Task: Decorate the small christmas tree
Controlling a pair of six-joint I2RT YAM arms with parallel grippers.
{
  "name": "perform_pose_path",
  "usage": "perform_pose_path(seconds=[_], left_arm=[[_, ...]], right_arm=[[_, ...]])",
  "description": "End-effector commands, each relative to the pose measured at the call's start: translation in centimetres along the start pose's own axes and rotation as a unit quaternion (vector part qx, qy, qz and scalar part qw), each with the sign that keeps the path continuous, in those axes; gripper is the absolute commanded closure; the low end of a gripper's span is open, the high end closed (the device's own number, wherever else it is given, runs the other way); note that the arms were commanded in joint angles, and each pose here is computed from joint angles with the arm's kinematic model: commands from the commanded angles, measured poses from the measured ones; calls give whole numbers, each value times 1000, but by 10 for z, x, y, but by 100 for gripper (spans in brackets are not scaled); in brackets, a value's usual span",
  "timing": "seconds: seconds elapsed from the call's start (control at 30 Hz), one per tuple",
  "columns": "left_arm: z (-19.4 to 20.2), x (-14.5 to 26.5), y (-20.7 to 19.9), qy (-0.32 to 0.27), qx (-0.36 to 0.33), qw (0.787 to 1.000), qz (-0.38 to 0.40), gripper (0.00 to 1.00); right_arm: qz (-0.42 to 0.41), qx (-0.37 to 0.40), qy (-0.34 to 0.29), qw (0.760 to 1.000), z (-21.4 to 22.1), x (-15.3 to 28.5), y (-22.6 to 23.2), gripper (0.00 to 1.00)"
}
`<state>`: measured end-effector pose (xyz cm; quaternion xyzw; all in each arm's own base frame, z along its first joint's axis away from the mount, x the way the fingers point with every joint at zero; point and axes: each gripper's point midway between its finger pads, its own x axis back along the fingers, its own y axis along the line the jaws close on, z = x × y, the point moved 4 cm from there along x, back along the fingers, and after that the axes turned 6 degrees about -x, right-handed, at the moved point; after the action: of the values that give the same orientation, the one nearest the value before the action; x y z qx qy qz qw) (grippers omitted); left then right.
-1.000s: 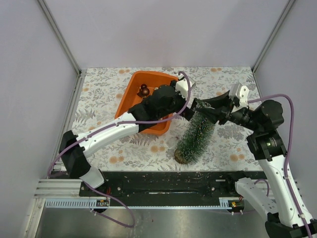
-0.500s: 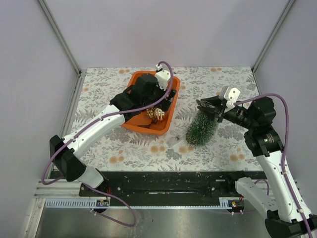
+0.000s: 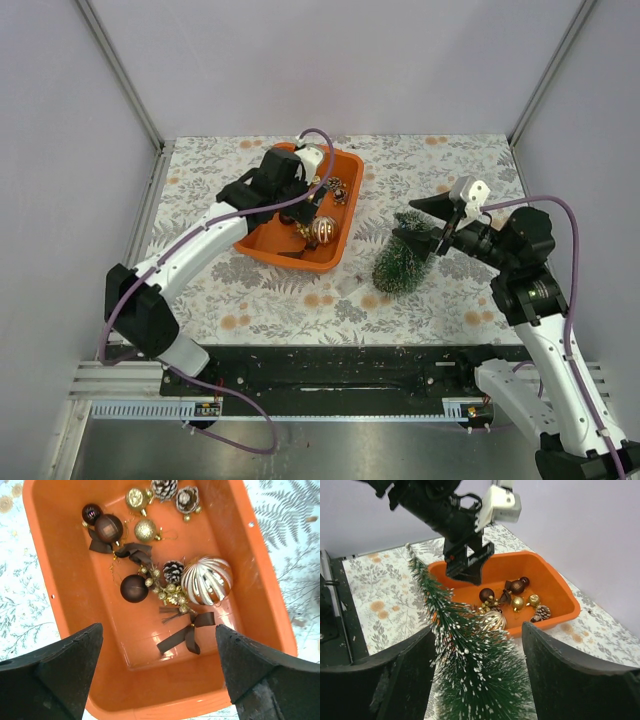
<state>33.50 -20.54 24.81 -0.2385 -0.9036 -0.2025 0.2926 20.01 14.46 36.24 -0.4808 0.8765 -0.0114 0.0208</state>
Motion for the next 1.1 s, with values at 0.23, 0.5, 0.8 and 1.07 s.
perform_pose_path(seconds=[0.23, 0.5, 0.8, 1.07], left_arm=[[21, -57, 21, 45, 18, 999, 5, 1], [36, -96, 20, 67, 17, 998, 12, 9], [39, -123, 22, 57, 19, 998, 11, 40], [49, -152, 24, 78, 21, 997, 0, 48]], right_arm=[[2, -42, -34, 999, -38, -17, -10, 14], [3, -45, -39, 998, -55, -12, -6, 0], [17, -31, -59, 998, -70, 4, 4, 2], [49, -61, -37, 996, -41, 11, 3, 3]])
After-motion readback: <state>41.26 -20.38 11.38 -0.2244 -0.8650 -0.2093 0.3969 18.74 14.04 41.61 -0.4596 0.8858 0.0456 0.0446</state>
